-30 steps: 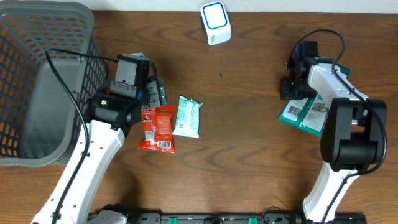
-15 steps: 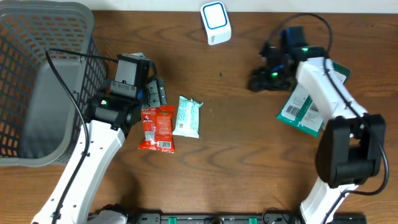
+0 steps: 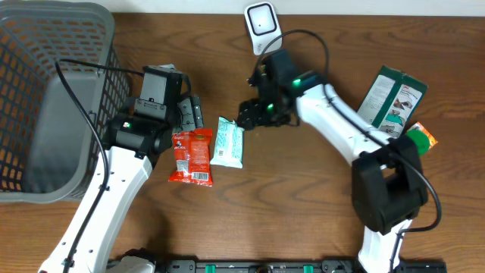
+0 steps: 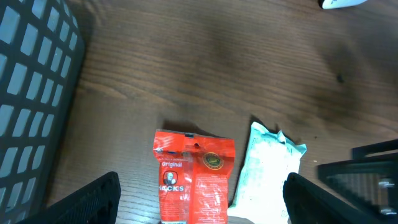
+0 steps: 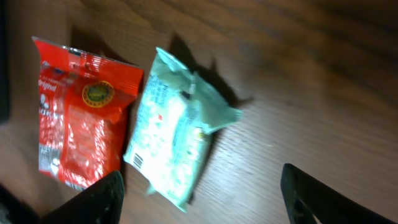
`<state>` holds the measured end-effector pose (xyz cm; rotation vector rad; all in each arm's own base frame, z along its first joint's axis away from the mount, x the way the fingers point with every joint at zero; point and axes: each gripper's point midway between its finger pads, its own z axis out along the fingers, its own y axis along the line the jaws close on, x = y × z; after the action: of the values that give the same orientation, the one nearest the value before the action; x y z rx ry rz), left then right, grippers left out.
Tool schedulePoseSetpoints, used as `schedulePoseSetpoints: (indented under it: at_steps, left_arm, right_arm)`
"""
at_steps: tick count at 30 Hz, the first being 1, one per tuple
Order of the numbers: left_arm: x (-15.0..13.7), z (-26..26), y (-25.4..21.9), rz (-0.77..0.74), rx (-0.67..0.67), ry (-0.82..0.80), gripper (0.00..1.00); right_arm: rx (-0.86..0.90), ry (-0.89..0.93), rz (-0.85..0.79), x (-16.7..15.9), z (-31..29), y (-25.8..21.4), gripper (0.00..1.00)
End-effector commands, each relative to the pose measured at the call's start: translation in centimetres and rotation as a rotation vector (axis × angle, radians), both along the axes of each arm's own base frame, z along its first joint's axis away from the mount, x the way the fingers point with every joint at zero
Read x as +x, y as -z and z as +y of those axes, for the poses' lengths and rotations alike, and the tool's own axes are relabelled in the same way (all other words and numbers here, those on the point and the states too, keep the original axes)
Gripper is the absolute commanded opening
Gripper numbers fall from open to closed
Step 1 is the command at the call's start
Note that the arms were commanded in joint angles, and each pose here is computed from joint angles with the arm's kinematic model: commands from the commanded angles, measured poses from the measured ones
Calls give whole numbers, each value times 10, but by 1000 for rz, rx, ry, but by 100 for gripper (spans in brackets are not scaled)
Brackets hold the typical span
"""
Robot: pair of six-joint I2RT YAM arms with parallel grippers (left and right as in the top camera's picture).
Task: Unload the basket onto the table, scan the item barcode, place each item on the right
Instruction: 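Move the right gripper left and grasp the white wipes pack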
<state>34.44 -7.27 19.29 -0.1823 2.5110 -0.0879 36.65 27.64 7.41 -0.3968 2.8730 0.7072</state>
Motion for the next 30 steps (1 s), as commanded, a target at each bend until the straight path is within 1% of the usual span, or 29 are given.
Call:
schedulePoseSetpoints:
  at_steps: [1,6,8,12,17,19,28,29,30]
  left_arm:
    - [0,3,-2,-8,12,-5,84]
    - [0,3,-2,-8,12,-5,84]
    - [0,3,-2,-8,12,-5,84]
    - [0,3,-2,-8,12,-5,84]
    - [0,3,-2,-8,12,-5,84]
    - [0,3,-2,-8,12,-5,84]
    - [0,3,-2,-8,12,-5,84]
    - [0,3,-2,-8,12,-5,84]
    - [0,3,-2,-8,12,-5,84]
  right_arm:
    - [-60,72,10,-4,11,15,71]
    - [-62,93,36,-11,29,29,59]
    - [-82,115,43,-12,30,37,57]
    - [-124,151,58,-14,29,51,56]
    - [-144,152,71,-19,33,62,55]
    - [-158,158,60,-19,33,65,51]
    - [-180,214,28,-23,35,80,46]
    - [-179,213,27,-24,35,83,45]
    - [-178,211,26,-26,35,86,41]
